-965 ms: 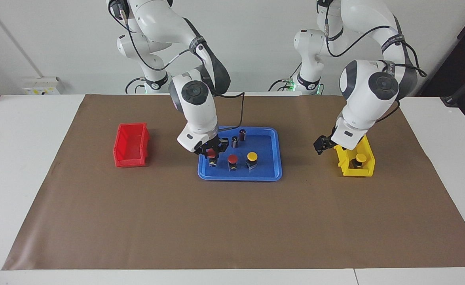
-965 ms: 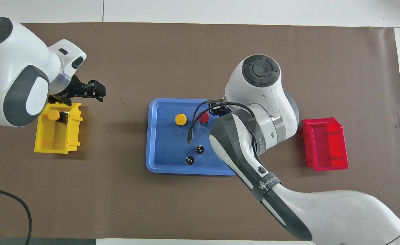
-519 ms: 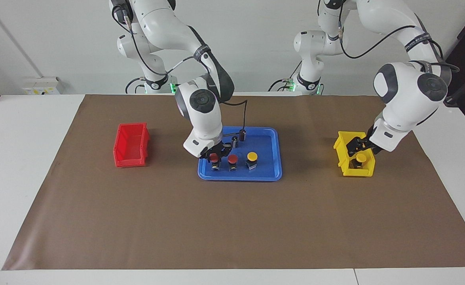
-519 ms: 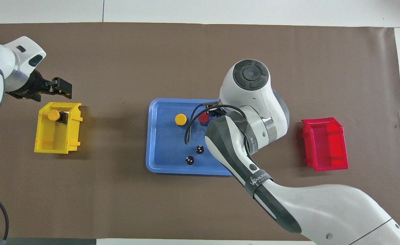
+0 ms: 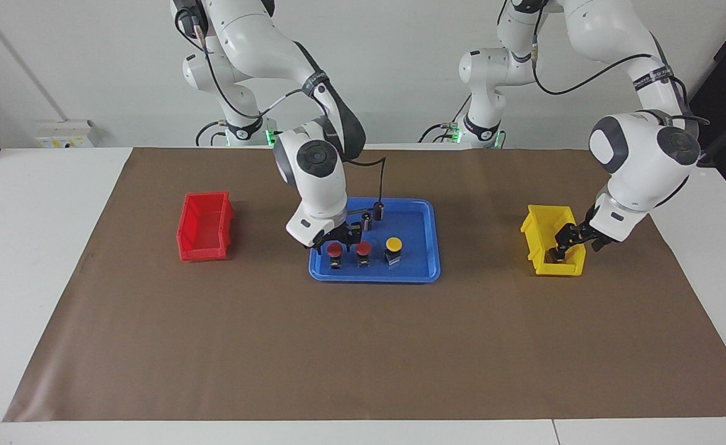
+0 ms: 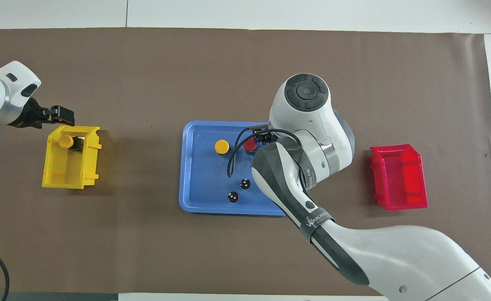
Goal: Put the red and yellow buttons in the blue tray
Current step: 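Place red button in tray with the right gripper while the left gripper withdraws, then grasp second yellow button with the left gripper while the right gripper withdraws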
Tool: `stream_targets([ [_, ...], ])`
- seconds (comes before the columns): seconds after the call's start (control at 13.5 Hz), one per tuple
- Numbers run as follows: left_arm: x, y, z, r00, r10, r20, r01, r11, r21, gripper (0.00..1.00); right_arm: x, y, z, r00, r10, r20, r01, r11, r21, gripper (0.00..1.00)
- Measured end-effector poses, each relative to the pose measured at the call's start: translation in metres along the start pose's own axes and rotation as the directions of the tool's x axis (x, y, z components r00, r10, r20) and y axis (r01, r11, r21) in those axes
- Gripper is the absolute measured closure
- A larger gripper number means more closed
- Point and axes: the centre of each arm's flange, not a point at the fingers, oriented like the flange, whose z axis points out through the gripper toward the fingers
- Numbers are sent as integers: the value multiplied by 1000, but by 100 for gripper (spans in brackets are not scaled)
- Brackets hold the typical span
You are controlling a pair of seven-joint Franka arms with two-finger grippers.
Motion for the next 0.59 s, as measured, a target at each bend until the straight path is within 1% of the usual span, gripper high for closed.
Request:
stream_targets([
  [0.15,-10,-1,5,1000,4,5,-4,1000,-2,18,9,13,-30,1000,23,-15,-23,1000,4,26],
  [0.22,-14,-1,7,1000,4,7,-4,1000,-3,18,13,27,-52,999,44,-24,-44,999,6,26],
  [0.3,-18,-1,9,1000,5,5,-5,1000,-4,21,14,45,-76,997,70,-29,-70,998,9,24],
  [0.37,-22,0,13,1000,5,-4,-5,1000,-4,22,12,66,-102,995,94,-29,-94,996,7,17],
  [0.45,-26,0,18,1000,4,-15,-4,1000,-3,22,7,85,-126,994,110,-26,-110,994,0,7],
  [0.52,-29,0,22,1000,4,-23,-4,1000,-3,26,2,102,-149,993,117,-20,-117,993,-10,0],
  [0.59,-30,0,25,1000,4,-26,-4,1000,-3,26,-3,117,-169,993,121,-16,-121,992,-16,0],
])
